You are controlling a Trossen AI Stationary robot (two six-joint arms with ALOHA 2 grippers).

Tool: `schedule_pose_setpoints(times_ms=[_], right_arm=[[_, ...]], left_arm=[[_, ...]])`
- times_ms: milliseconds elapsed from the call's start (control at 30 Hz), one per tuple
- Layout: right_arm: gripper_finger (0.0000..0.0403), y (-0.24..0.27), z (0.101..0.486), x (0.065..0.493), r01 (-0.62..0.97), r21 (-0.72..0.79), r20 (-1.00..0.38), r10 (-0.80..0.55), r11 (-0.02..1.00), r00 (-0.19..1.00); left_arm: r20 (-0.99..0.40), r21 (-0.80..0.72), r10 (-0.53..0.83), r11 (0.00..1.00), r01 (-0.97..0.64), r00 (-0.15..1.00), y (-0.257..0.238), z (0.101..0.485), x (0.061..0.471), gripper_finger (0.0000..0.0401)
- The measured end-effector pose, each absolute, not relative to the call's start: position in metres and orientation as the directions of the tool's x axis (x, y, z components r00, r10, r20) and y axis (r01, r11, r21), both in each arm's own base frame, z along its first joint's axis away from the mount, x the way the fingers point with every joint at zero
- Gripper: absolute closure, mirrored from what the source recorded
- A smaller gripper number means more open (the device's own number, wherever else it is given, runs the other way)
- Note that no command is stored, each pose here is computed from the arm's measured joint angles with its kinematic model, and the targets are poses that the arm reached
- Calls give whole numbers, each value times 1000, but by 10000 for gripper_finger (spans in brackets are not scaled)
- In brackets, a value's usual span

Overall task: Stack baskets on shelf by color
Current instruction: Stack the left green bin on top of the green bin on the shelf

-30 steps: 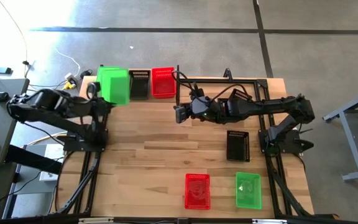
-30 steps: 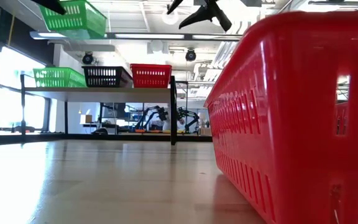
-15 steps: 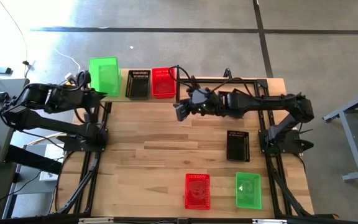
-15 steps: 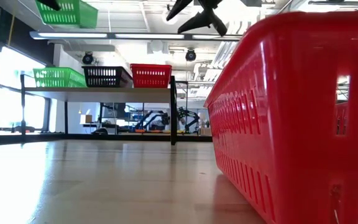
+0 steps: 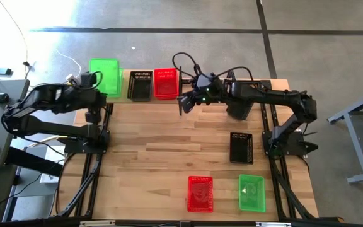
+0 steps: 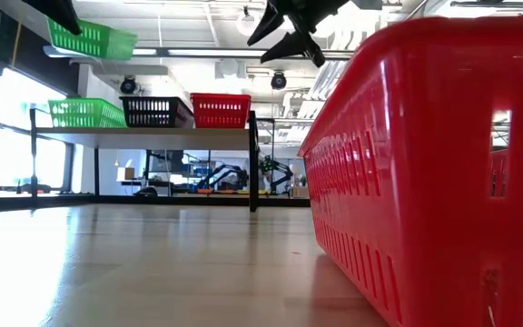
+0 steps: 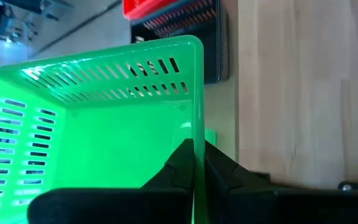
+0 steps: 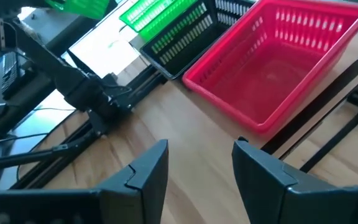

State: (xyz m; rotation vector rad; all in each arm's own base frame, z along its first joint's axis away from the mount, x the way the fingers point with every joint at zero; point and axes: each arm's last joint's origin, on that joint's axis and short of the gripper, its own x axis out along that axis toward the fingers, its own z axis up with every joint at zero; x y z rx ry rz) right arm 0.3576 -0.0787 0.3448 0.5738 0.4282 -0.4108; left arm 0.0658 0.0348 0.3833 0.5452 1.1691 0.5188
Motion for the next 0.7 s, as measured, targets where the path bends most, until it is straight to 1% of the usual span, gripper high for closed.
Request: schedule_pose_setpoints(times_ms=[200, 367, 433, 533, 700], right_arm=[[242, -90, 345, 355, 442, 413, -494, -212, 796, 843], [242, -94, 345, 354, 401, 381, -494, -183, 833, 850], [242, -94, 345, 354, 390, 358, -493, -183, 848, 850], [242, -94, 345, 354, 374, 322, -494, -183, 870, 850], [242, -98, 345, 353, 356, 280, -494, -185, 891, 850]], left_arm=[[-749, 642, 638, 766, -44, 179, 50, 377, 87, 401], [-771, 632, 632, 775, -31, 82, 65, 372, 95, 401], [-792, 605, 607, 795, -52, 69, 69, 370, 97, 401], [-820, 561, 567, 823, -85, 80, 74, 369, 95, 401], [-815, 566, 574, 817, -114, 70, 79, 375, 90, 401]])
